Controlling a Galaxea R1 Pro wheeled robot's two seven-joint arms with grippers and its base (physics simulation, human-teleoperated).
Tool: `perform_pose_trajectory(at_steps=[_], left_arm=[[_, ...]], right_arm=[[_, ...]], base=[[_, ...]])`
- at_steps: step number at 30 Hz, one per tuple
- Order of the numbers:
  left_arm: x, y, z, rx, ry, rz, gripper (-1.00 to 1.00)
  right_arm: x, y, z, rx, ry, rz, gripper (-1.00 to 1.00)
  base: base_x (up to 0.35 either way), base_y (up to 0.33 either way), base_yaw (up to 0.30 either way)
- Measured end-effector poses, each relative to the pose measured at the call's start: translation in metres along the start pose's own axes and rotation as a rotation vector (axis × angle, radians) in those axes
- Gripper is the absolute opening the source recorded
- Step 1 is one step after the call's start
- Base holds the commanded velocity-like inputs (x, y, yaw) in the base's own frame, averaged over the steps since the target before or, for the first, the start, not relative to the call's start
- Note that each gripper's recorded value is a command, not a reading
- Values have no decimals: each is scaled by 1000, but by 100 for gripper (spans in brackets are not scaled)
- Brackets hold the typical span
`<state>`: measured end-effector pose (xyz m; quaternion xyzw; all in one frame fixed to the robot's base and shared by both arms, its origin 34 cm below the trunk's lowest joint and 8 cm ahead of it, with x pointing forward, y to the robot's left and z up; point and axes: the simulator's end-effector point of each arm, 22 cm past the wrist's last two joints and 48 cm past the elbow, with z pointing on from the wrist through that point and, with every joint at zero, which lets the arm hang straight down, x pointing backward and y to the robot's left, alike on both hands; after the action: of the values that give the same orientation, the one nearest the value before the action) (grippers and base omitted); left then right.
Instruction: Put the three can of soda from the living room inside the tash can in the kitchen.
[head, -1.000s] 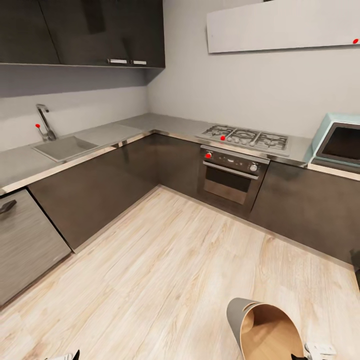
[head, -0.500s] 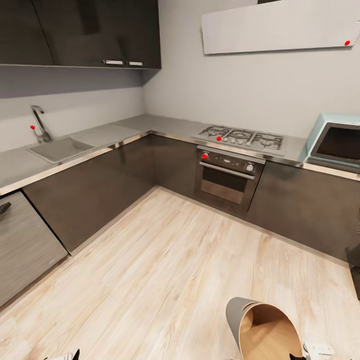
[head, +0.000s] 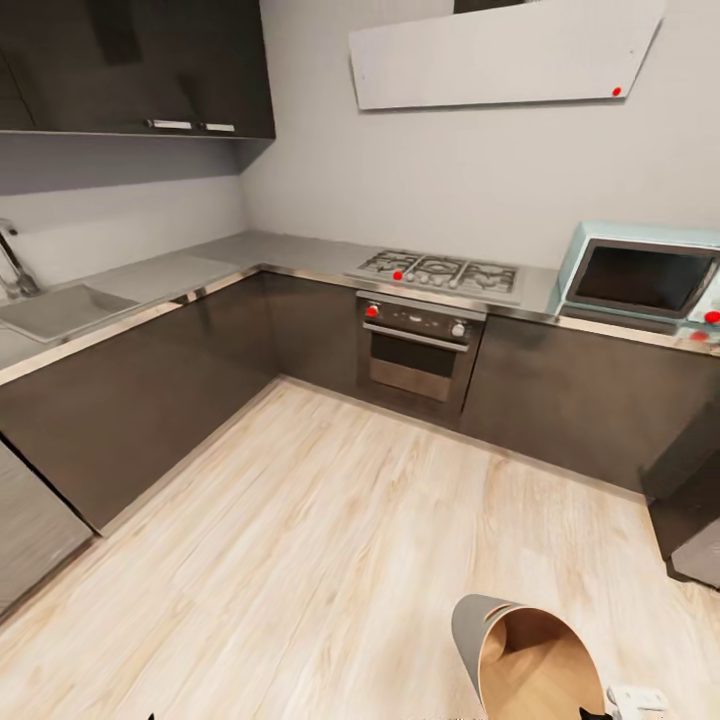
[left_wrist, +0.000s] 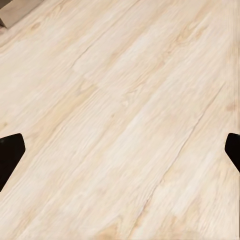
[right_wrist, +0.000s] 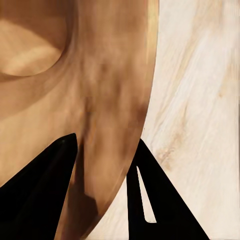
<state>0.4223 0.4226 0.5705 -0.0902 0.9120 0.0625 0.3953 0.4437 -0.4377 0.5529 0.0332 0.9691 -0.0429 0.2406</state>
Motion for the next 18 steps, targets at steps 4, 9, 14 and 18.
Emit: perform_pose_trajectory(at_steps=[4, 9, 14, 18], left_arm=[[1, 0, 0, 0, 2, 1, 100], [1, 0, 0, 1, 2, 3, 100], [0, -1, 0, 4, 1, 6, 100], [0, -1, -1, 5, -1, 7, 100]], right_arm=[[0, 0, 0, 0, -1, 0, -100], [-1, 0, 0, -1, -1, 1, -100], [-1, 0, -1, 0, -3, 1, -100], [-2, 0, -1, -1, -4, 1, -100]], base=[[-117, -4, -252], [-253, -64, -252], [-301, -64, -252], [-317, -13, -252]])
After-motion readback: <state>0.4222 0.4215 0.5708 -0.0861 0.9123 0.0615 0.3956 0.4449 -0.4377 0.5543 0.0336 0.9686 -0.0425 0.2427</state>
